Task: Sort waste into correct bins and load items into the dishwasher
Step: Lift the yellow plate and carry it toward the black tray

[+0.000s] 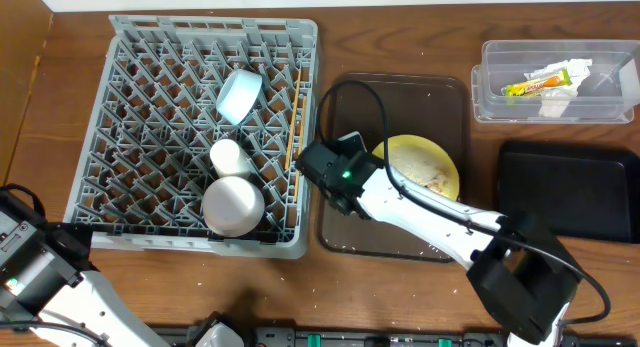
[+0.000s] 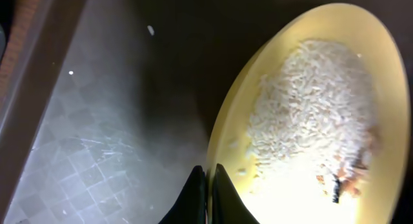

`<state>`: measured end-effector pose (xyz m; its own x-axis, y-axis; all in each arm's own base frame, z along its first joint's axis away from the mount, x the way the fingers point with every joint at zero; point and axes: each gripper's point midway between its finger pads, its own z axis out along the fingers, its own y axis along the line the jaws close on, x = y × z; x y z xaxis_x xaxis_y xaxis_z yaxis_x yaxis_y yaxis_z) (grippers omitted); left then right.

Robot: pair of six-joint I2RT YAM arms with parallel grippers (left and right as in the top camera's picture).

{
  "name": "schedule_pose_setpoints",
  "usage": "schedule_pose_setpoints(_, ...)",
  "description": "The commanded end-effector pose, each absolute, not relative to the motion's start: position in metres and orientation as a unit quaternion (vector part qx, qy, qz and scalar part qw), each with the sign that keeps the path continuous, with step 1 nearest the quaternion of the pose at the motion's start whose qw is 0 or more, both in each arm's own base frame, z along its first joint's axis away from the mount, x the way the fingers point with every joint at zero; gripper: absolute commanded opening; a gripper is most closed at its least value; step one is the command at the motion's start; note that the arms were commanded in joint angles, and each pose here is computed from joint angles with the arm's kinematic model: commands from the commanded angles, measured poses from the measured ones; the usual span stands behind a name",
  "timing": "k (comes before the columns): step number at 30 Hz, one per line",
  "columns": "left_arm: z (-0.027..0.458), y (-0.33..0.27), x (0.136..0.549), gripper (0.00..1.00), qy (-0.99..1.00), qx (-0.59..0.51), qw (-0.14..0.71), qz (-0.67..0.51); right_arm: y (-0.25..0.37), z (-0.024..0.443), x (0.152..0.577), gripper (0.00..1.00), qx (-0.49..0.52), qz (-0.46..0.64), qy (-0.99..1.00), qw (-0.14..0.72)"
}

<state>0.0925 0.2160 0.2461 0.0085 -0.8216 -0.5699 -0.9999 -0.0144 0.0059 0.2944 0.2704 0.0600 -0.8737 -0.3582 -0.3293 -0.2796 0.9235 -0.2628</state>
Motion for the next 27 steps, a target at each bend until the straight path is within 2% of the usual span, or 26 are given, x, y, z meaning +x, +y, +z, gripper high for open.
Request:
schedule_pose_setpoints(1, 0.253, 0.218, 0.090, 1.00, 0.662, -0.684, 0.214, 0.221, 0.276, 0.076, 0.300, 0.01, -0.172, -0.116, 0.954, 0.218)
schedule_pose_setpoints(7, 0.253, 0.218, 0.090, 1.00, 0.662, -0.684, 0.214, 0.221, 0.270, 0.077, 0.301, 0.01, -0.172, -0.132, 0.951, 0.222)
schedule_pose_setpoints(16, 0.253, 0.218, 0.090, 1.00, 0.662, -0.684, 0.214, 0.221, 0.240, 0.096, 0.310, 0.01, -0.109, -0.180, 0.951, 0.226)
schedule_pose_setpoints(27, 0.253, 0.218, 0.090, 1.00, 0.662, -0.684, 0.214, 0.221, 0.181, 0.143, 0.358, 0.01, 0.094, -0.174, 0.950, 0.244)
